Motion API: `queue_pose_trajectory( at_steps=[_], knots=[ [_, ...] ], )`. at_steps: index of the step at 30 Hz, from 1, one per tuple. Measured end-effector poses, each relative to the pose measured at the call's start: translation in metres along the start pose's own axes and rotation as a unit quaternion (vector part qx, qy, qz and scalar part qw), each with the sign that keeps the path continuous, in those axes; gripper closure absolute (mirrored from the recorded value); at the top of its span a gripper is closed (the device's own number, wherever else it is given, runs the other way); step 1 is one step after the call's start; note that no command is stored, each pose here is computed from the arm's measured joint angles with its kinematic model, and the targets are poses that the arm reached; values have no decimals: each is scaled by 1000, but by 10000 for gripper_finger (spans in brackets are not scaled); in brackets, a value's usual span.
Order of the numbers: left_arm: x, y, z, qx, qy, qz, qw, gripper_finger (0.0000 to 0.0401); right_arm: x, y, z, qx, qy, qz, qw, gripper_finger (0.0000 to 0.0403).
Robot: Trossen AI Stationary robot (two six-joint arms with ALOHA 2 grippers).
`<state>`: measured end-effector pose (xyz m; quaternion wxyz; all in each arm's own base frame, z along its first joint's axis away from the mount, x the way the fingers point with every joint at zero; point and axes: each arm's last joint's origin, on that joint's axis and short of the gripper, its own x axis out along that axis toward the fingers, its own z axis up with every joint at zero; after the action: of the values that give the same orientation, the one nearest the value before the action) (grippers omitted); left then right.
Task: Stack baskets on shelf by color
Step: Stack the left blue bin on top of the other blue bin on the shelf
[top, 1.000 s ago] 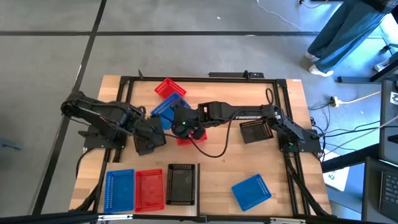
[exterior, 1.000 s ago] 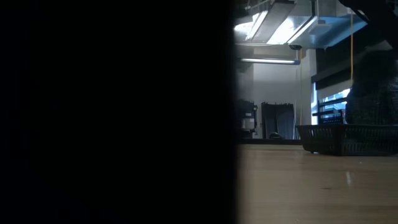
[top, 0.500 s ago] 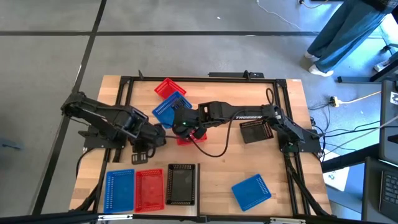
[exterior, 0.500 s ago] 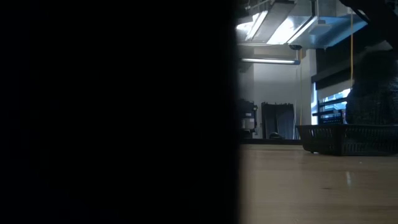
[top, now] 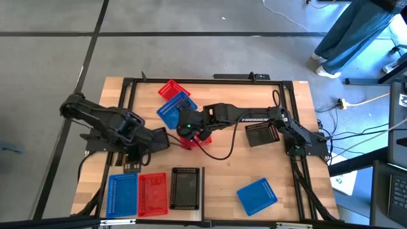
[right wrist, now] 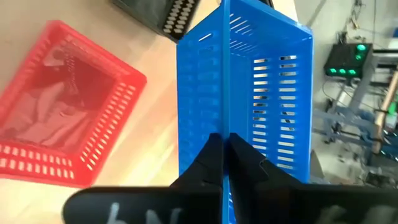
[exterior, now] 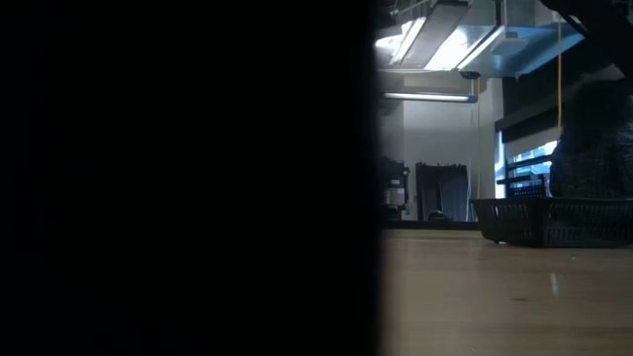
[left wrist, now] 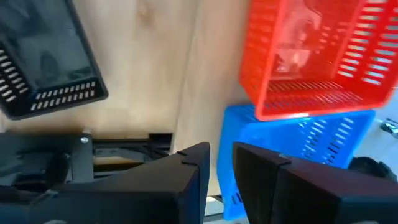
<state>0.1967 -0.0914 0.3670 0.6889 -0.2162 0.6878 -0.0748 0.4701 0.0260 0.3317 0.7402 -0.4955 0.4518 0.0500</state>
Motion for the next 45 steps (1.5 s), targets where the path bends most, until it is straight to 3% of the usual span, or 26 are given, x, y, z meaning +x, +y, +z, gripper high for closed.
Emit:
queue_pose_trajectory(
  at_steps=[4, 7, 10, 13, 17, 22, 24, 30, 40, 45],
  knots=[
    [-7, -2, -14, -11, -19, 9, 1000, 341, 0, 0, -2, -2, 21, -10, 1000, 403],
    [-16, 3, -23, -39, -85, 54, 994, 341, 0, 0, -3, -5, 29, -10, 1000, 403],
    [-27, 11, -31, -89, -176, 103, 975, 341, 0, 0, -4, -7, 45, -19, 999, 403],
    [-40, 21, -38, -148, -294, 159, 931, 341, -2, 1, -4, -23, 76, -40, 996, 403],
    [-56, 31, -44, -189, -434, 229, 850, 341, -6, 3, 0, -51, 100, -59, 992, 403],
    [-66, 38, -44, -199, -524, 301, 772, 341, -10, 8, 7, -85, 100, -64, 989, 403],
    [-68, 40, -42, -204, -541, 313, 754, 341, -12, 9, 11, -97, 105, -76, 987, 403],
    [-66, 41, -33, -208, -535, 331, 749, 341, -18, 10, 20, -130, 109, -105, 980, 403],
    [-56, 38, -15, -62, -441, 451, 774, 341, -21, 10, 26, -145, 106, -122, 976, 403],
    [-53, 36, -9, -19, -418, 495, 761, 341, -22, 7, 26, -161, 135, -140, 968, 403]
  ],
)
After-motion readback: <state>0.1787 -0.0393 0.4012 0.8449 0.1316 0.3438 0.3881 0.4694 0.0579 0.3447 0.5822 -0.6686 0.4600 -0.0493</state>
